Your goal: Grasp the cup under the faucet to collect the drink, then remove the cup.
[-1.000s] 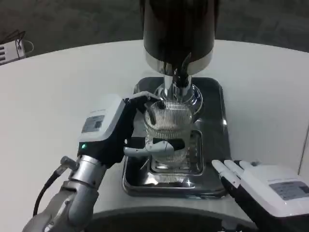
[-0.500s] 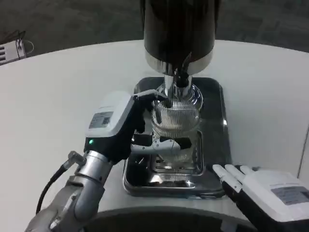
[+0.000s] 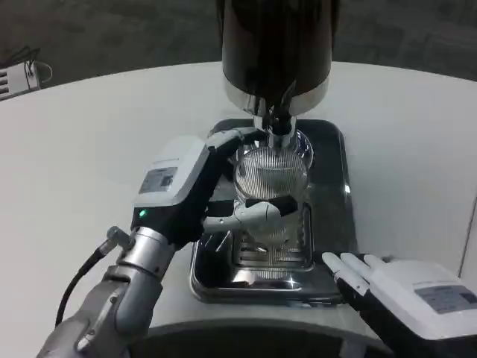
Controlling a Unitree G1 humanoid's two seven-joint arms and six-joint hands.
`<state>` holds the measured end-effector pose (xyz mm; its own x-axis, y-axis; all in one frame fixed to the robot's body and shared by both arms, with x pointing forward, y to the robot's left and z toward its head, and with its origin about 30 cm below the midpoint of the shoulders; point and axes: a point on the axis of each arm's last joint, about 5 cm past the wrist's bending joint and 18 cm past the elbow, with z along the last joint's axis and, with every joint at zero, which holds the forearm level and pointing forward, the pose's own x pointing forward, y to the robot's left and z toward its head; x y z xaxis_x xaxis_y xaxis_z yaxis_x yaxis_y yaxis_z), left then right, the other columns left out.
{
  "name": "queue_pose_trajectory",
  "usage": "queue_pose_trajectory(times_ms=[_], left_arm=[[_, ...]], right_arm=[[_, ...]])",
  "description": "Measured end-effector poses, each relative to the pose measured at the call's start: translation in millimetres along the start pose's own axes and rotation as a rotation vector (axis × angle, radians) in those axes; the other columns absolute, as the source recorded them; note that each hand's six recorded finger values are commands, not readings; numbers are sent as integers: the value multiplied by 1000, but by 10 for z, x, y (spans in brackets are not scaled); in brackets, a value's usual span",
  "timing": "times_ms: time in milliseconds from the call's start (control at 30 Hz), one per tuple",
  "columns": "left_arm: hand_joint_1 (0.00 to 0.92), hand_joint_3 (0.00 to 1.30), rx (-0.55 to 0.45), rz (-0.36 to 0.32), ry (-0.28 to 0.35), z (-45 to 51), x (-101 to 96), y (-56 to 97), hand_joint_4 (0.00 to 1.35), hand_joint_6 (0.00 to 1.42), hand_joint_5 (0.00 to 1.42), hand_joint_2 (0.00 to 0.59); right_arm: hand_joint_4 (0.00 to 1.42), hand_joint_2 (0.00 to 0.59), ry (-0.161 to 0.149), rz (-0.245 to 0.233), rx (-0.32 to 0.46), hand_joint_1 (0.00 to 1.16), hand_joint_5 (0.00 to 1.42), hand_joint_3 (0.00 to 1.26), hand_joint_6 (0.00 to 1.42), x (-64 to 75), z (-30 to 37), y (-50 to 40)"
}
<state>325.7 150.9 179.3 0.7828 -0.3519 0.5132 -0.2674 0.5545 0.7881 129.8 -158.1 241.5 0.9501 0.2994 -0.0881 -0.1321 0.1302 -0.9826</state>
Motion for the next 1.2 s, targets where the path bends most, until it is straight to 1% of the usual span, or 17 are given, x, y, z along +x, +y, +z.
queue_pose_trajectory(times_ms=[100, 200, 333, 367, 500, 567, 667, 767, 800, 867, 900, 933, 1000, 1067, 1133, 1200], left_arm=[[136, 194, -9, 3, 4, 0, 1, 2, 198, 954, 534, 17], [126, 186, -34, 4, 3, 7, 5, 9, 186, 953, 524, 18], [124, 184, -63, 18, -32, 46, 25, 44, 185, 953, 526, 18], [123, 186, -82, 27, -39, 55, 12, 57, 192, 953, 538, 22], [137, 195, -105, 37, -44, 40, -83, 110, 209, 974, 554, 25], [137, 196, -112, 51, -45, 27, -157, 170, 212, 975, 555, 25], [138, 203, -115, 82, -50, 2, -288, 299, 225, 977, 556, 25], [139, 217, -125, 122, -46, -10, -432, 431, 243, 976, 556, 25], [139, 238, -126, 131, -44, -12, -470, 463, 262, 944, 551, 25], [139, 266, -144, 154, -38, -6, -558, 530, 288, 817, 535, 25], [139, 276, -154, 165, -39, 3, -592, 559, 303, 727, 520, 25], [132, 281, -166, 176, -41, 13, -619, 591, 308, 608, 495, 27], [129, 291, -189, 203, -52, 37, -660, 675, 316, 521, 452, 36], [126, 278, -219, 224, -77, 70, -657, 759, 279, 447, 385, 47], [117, 260, -255, 231, -101, 97, -645, 823, 251, 412, 362, 58], [101, 228, -316, 222, -122, 129, -614, 879, 226, 386, 338, 64]], right_arm=[[0, 440, -2, 4, 5, 493, 0, 0, 0, 17, -13, -3], [0, 440, -1, 10, -1, 493, 0, 0, 0, 22, -23, -3], [0, 440, 2, 22, 2, 493, 0, 0, 0, 42, -39, 2], [0, 440, 2, 24, 4, 493, 0, 0, 0, 46, -43, 3], [0, 443, 3, 21, 3, 495, 0, 0, 0, 49, -47, 1], [0, 444, 5, 20, 5, 496, 0, 0, 0, 53, -50, -2], [0, 445, 9, 17, 4, 498, 0, 0, 0, 57, -56, -10], [0, 446, 2, 8, 0, 499, 0, 0, 0, 73, -52, -29], [0, 446, 2, 6, 0, 500, 0, 0, 0, 77, -53, -32], [0, 446, -1, 4, -1, 500, 0, 0, 0, 87, -50, -38], [0, 446, -2, 4, -1, 501, 0, 0, 0, 90, -49, -39], [0, 446, -3, 3, -1, 501, 0, 0, 0, 92, -49, -41], [0, 446, -3, 2, -1, 501, 0, 0, 0, 95, -49, -44], [0, 446, -3, 2, 0, 502, 0, 0, 0, 96, -47, -44], [0, 446, -6, 4, 0, 502, 0, 0, 0, 99, -43, -43], [0, 446, -7, 5, -1, 502, 0, 0, 0, 100, -38, -41]])
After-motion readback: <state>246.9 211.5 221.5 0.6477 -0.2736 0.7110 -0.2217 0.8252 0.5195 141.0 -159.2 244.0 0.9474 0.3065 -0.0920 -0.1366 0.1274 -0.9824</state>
